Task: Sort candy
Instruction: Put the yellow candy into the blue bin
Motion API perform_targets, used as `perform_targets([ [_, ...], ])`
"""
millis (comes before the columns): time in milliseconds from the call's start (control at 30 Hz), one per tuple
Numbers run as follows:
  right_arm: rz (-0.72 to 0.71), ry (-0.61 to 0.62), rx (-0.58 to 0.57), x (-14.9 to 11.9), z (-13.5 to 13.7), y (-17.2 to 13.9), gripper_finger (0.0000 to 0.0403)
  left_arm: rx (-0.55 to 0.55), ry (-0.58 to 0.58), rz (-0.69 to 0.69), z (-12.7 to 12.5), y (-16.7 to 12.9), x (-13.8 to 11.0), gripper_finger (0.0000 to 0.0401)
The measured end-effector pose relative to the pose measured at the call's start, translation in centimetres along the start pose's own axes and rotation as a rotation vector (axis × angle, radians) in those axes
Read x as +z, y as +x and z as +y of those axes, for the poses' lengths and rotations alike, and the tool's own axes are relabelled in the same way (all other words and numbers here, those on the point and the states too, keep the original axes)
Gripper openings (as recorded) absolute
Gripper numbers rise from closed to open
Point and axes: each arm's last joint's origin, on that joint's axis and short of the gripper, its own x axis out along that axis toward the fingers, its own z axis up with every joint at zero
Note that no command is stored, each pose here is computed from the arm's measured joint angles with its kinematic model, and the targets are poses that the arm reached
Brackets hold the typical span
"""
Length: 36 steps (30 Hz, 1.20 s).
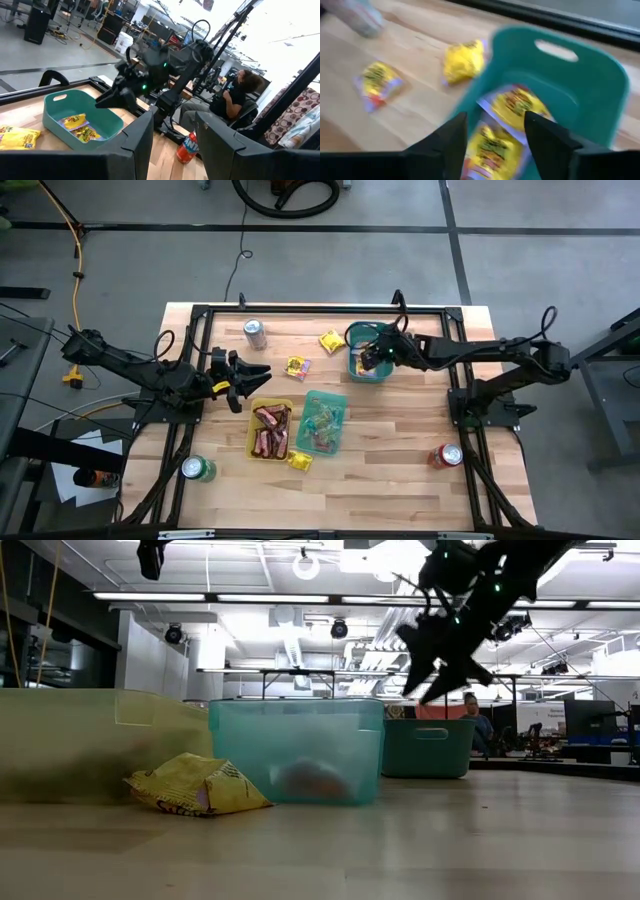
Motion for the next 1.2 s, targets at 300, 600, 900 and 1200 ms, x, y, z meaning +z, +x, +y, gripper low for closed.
perform_targets([
  [300,-0.065,0.04,0.359,4.6,4.1,-3.1,0.0212,0.004,0.006,0.003,0.0,0.0,0.0,0.0131],
  [600,-0.107,-0.089,0.45,6.6,12.1,-1.8,0.0212,0.009,0.038,-0.004,0.0,0.0,0.0,0.0131],
  [900,0.151,-0.263,0.274,8.5,16.3,5.9,0.0211,-0.056,0.035,0.026,-0.2,0.0,-0.1,0.0131],
  [1200,0.381,-0.196,0.123,6.1,16.4,14.2,0.0211,-0.053,0.03,0.026,-0.2,0.0,-0.1,0.0131],
])
